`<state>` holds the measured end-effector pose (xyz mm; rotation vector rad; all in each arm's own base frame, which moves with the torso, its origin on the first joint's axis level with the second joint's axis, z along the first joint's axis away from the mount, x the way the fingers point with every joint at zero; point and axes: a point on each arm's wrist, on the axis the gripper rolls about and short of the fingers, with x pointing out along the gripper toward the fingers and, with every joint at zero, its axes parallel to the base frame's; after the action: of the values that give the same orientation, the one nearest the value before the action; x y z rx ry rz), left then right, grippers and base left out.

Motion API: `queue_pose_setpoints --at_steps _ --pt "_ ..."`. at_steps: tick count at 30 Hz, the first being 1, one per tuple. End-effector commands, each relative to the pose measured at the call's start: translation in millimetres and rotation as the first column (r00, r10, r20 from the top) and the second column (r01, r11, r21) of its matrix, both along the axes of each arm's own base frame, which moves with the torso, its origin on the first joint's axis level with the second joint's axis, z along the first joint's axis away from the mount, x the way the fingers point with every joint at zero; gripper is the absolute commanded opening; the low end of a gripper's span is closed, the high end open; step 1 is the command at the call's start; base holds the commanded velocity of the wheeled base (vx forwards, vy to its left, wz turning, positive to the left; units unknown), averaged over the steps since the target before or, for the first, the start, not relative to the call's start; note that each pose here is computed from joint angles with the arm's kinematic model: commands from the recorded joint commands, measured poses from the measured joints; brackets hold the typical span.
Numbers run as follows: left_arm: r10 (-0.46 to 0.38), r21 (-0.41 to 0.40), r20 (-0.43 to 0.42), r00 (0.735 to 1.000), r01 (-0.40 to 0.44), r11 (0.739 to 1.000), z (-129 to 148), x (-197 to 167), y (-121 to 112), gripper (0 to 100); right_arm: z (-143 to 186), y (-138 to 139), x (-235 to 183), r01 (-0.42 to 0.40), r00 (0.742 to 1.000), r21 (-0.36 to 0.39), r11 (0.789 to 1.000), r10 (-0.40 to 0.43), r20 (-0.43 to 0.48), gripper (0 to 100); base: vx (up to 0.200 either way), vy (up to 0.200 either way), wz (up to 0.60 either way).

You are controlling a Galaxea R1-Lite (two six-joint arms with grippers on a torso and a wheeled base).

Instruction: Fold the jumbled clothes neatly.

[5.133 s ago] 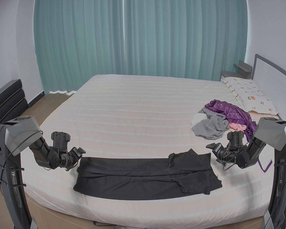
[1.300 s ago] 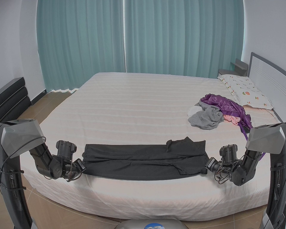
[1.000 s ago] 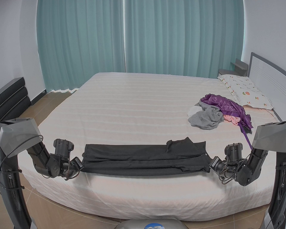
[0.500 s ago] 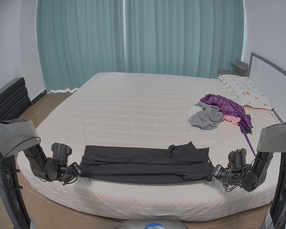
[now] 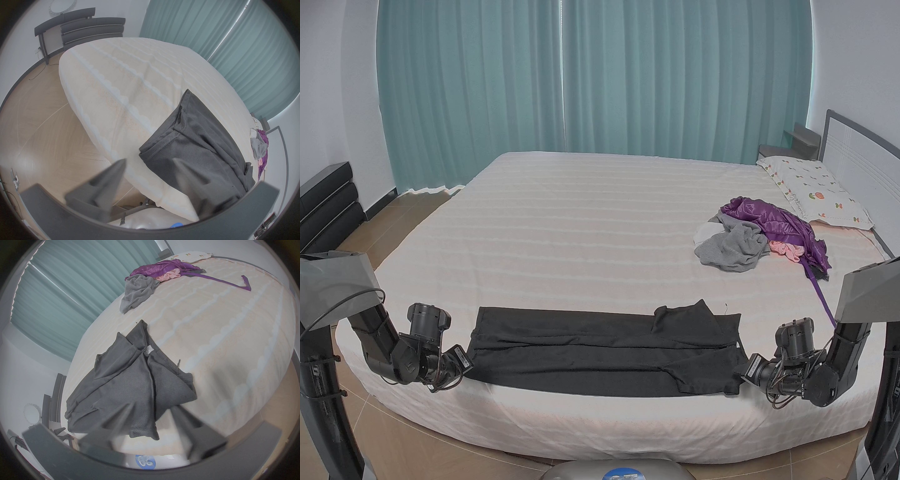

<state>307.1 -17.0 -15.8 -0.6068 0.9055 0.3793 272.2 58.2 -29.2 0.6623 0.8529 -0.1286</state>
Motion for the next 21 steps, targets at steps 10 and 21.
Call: queue_pose_setpoints --at_steps 10,21 --pt "-0.003 -0.087 0.115 0.993 0.013 0.996 32.9 2.6 1.2 100 53.2 -27.1 6.6 0.095 0.978 0.04 0.995 -0.101 0.181 100 0.0 0.0 0.0" --pt "0.09 -0.155 0.171 0.981 -0.063 0.986 44.2 12.9 4.2 100 45.6 -29.5 10.4 0.102 0.981 0.042 0.994 -0.107 0.162 100 0.0 0.0 0.0"
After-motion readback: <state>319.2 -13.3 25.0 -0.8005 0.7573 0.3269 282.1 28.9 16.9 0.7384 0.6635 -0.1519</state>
